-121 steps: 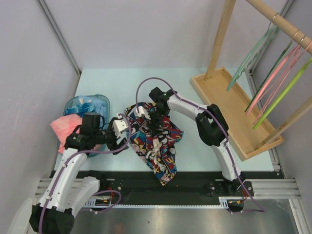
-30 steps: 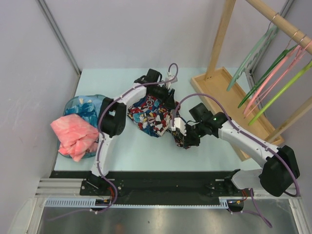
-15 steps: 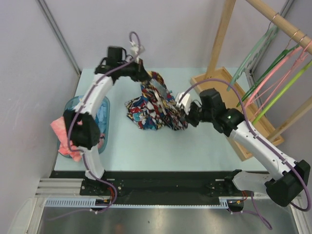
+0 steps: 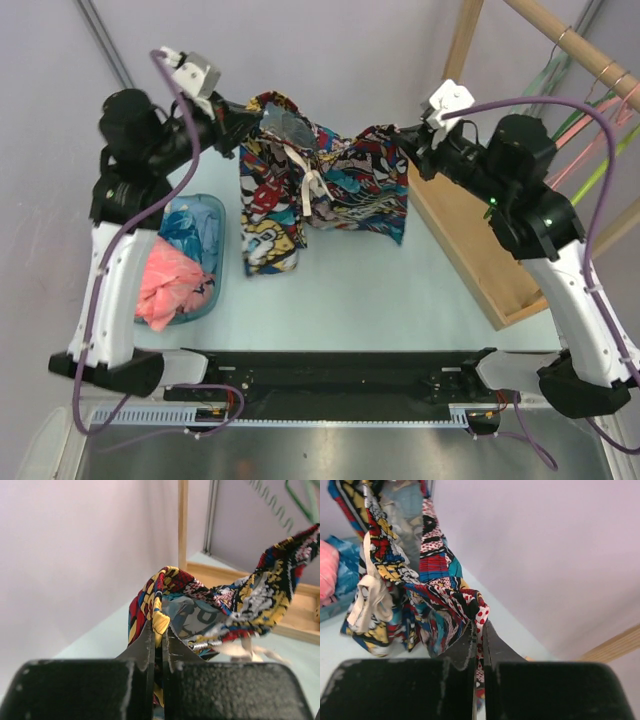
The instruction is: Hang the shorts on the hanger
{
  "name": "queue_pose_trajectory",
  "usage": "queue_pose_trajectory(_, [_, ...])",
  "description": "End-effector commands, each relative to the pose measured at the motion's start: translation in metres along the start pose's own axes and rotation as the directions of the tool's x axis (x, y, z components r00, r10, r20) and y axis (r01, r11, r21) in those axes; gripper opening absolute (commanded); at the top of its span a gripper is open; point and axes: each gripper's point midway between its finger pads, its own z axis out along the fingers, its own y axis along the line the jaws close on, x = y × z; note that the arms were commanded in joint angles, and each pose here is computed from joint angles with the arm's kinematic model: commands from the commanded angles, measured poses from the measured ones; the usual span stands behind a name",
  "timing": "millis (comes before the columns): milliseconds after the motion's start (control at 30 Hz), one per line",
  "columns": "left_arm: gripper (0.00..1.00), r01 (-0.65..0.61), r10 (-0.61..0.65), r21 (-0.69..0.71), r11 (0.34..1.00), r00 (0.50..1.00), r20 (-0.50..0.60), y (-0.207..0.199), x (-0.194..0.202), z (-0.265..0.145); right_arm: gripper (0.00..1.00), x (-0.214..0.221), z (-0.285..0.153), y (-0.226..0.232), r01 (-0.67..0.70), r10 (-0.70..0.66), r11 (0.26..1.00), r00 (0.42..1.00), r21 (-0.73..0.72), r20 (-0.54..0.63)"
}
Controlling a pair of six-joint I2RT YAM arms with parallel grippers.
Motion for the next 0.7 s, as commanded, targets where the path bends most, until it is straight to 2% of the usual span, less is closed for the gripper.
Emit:
queue_pose_trajectory(0, [0.00,-0.097,0.105,-0.057,0.994,0.979,0.176,-0.027,-0.060,-0.059,0.00,-0.058,-0.046,0.003,0.020,-0.021,1.000,0.993,0.009,0.116])
queue_pose_trajectory(133, [0.00,-0.087,0.105,-0.092,0.992,0.971,0.214,-0.040,-0.074,-0.090,0.00,-0.075,-0.059,-0.001,0.027,-0.027,1.000,0.989,0.006,0.142])
queue_pose_trajectory(233, [0.00,-0.051,0.067,-0.088,0.995,0.981,0.181,-0.045,-0.064,-0.096,0.00,-0.072,-0.050,0.000,0.049,-0.049,0.999,0.990,0.000,0.132])
queue_pose_trajectory(333, [0.00,0.010,-0.002,-0.103,0.995,0.997,0.081,-0.038,-0.031,-0.087,0.00,-0.052,-0.028,-0.006,0.015,-0.017,1.000,0.997,0.025,0.081])
queue_pose_trajectory(467, [0.00,0.081,-0.093,-0.155,0.985,0.993,-0.075,-0.022,0.035,-0.069,0.00,0.001,0.004,-0.012,0.000,0.000,0.998,1.000,0.061,-0.014])
queue_pose_trajectory(500, [0.00,0.103,-0.125,-0.152,0.983,0.982,-0.144,-0.021,0.068,-0.061,0.00,0.014,0.009,-0.009,0.005,-0.003,0.999,0.999,0.053,-0.041])
queue_pose_trajectory(567, [0.00,0.114,-0.150,-0.181,0.977,0.969,-0.199,-0.013,0.102,-0.052,0.00,0.063,0.022,0.003,0.024,-0.021,0.999,0.991,0.021,-0.134])
queue_pose_trajectory(600, [0.01,0.120,-0.176,-0.215,0.969,0.948,-0.267,-0.007,0.140,-0.048,0.00,0.085,0.025,0.008,0.029,-0.027,1.000,0.984,0.008,-0.176])
queue_pose_trajectory(633, [0.01,0.113,-0.176,-0.225,0.968,0.944,-0.280,-0.002,0.155,-0.044,0.00,0.119,0.029,0.018,0.026,-0.030,0.999,0.969,-0.019,-0.245])
queue_pose_trajectory(667, [0.03,0.128,-0.207,-0.237,0.963,0.915,-0.346,0.000,0.192,-0.041,0.00,0.138,0.031,0.019,0.030,-0.038,0.999,0.959,-0.033,-0.282])
